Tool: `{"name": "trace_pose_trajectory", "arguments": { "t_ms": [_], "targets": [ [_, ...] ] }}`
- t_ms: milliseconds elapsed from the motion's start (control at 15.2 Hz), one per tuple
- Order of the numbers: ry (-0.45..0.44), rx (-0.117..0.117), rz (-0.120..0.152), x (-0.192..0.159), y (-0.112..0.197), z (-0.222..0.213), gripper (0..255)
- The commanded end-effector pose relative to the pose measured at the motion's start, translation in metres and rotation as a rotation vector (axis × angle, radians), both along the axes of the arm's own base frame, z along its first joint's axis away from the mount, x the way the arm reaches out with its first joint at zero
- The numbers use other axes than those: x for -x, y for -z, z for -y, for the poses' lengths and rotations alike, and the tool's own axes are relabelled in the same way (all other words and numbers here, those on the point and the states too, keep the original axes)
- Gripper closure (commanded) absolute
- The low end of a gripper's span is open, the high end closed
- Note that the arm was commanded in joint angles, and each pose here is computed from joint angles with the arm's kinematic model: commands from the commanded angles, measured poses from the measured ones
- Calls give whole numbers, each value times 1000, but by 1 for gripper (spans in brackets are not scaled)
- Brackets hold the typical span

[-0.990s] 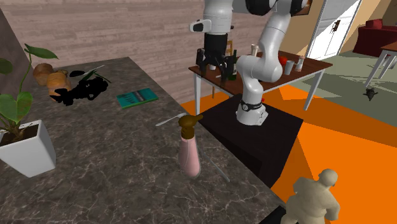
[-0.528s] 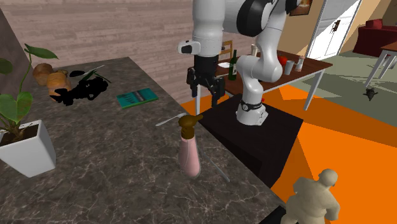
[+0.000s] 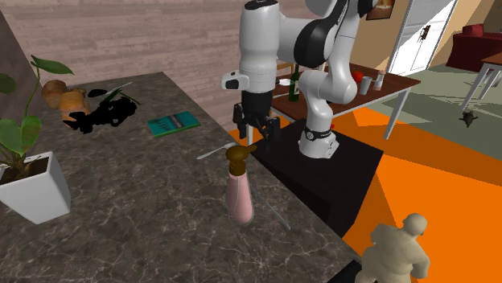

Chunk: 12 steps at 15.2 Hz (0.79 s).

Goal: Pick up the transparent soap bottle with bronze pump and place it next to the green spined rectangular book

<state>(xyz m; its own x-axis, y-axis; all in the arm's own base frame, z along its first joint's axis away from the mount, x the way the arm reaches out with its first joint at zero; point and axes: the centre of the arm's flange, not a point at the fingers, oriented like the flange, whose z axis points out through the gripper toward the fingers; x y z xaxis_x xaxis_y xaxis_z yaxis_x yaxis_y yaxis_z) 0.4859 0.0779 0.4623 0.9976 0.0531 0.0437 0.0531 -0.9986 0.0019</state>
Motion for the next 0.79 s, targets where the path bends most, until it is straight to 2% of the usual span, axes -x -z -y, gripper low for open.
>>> {"name": "trace_pose_trajectory", "arguments": {
  "t_ms": [0,462,528,726],
  "targets": [
    [0,0,0,-1,9,-1,0],
    [0,0,0,-1,9,-1,0],
    [0,0,0,-1,9,-1,255],
    [0,0,0,-1,9,-1,255]
  ]
}}
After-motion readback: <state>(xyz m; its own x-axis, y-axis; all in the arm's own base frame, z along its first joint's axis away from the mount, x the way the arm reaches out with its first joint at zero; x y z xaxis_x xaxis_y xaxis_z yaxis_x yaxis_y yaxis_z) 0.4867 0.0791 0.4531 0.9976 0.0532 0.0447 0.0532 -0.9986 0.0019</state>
